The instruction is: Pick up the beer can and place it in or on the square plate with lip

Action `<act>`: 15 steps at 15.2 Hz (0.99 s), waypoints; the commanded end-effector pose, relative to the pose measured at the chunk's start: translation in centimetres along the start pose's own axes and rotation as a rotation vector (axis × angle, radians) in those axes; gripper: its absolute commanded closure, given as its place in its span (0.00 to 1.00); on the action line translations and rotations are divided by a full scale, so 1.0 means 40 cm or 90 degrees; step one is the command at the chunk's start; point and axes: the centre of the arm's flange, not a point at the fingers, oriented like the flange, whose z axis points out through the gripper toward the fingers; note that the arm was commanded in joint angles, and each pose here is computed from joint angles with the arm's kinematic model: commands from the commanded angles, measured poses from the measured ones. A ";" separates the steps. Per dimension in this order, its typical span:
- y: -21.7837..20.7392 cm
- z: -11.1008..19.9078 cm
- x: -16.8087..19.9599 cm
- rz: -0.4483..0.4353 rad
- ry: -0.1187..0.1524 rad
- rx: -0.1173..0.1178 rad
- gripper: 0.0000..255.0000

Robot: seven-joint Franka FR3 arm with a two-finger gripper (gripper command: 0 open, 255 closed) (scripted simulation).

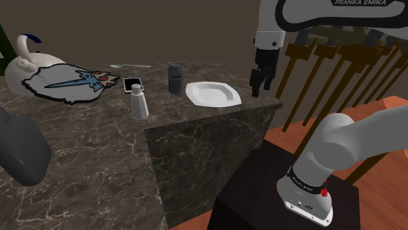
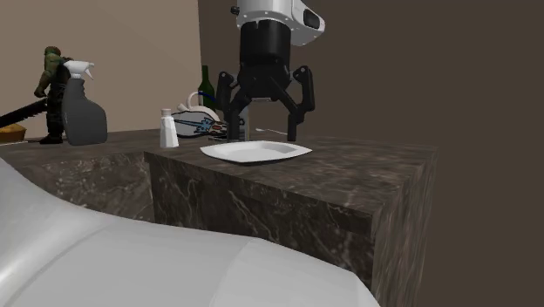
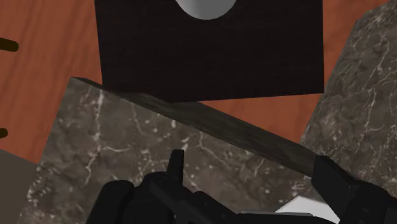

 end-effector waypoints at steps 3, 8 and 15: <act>-0.033 -0.018 0.049 -0.004 0.008 0.001 0.00; -0.118 -0.065 0.168 -0.016 0.029 0.004 0.00; -0.241 -0.137 0.330 -0.031 0.058 0.008 0.00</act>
